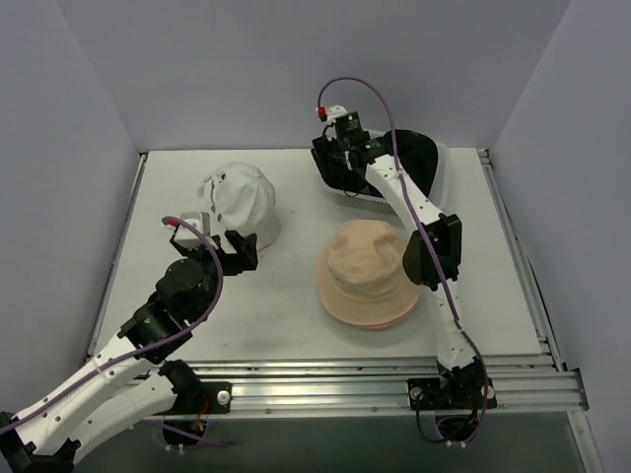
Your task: Stack the hats
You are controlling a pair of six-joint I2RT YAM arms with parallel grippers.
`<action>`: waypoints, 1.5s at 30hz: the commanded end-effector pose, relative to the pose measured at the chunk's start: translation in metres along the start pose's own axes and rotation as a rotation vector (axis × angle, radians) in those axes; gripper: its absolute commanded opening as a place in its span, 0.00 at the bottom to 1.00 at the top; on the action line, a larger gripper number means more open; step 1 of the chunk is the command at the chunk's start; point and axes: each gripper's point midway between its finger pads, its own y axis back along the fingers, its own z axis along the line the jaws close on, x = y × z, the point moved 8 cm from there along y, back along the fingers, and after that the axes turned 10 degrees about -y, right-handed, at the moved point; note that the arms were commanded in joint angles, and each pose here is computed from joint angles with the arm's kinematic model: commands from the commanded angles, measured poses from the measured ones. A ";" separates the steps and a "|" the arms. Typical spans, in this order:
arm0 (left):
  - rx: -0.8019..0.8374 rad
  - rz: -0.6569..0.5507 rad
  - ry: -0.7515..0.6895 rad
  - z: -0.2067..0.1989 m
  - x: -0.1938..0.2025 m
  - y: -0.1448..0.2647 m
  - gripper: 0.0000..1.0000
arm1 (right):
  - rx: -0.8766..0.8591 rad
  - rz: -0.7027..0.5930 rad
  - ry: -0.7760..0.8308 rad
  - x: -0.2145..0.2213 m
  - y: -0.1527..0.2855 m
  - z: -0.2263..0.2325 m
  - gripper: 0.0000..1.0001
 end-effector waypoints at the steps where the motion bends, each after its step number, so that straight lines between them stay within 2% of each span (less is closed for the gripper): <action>1: -0.007 -0.059 0.027 0.002 -0.010 0.004 0.94 | 0.029 0.041 0.028 0.006 -0.003 0.001 0.60; 6: -0.007 -0.052 0.023 0.002 -0.010 0.004 0.94 | 0.033 0.067 0.032 0.011 -0.009 0.000 0.55; 10: -0.008 -0.055 0.025 0.003 -0.011 0.004 0.94 | 0.032 0.073 0.039 0.012 -0.011 0.002 0.44; 15: -0.005 -0.056 0.025 0.002 -0.011 0.004 0.94 | 0.022 0.058 0.046 0.008 -0.008 0.004 0.22; 16: -0.004 -0.052 0.023 0.002 -0.010 0.004 0.94 | 0.020 0.047 0.046 0.006 -0.007 0.005 0.10; 18: -0.006 -0.052 0.024 0.003 -0.010 0.005 0.94 | 0.020 0.033 0.045 0.003 -0.004 0.007 0.01; 23: -0.009 -0.059 0.029 0.004 -0.012 0.006 0.94 | 0.059 -0.048 0.033 -0.016 0.007 0.003 0.00; 33: -0.014 -0.056 0.026 0.004 -0.010 0.005 0.94 | 0.029 -0.337 -0.023 -0.077 0.072 0.011 0.00; 37: -0.015 -0.058 0.027 0.004 -0.010 0.006 0.94 | 0.047 -0.373 -0.037 -0.082 0.082 0.009 0.00; 41: -0.016 -0.062 0.032 0.005 -0.011 0.007 0.94 | -0.017 -0.313 -0.012 -0.080 0.082 0.019 0.00; 42: -0.016 -0.062 0.030 0.005 -0.011 0.007 0.94 | -0.019 -0.270 0.003 -0.072 0.072 0.023 0.02; 43: -0.018 -0.061 0.029 0.006 -0.010 0.007 0.94 | -0.016 -0.219 0.040 -0.063 0.070 0.025 0.14; 45: -0.020 -0.065 0.033 0.006 -0.011 0.008 0.94 | -0.013 -0.175 0.079 -0.052 0.060 0.032 0.28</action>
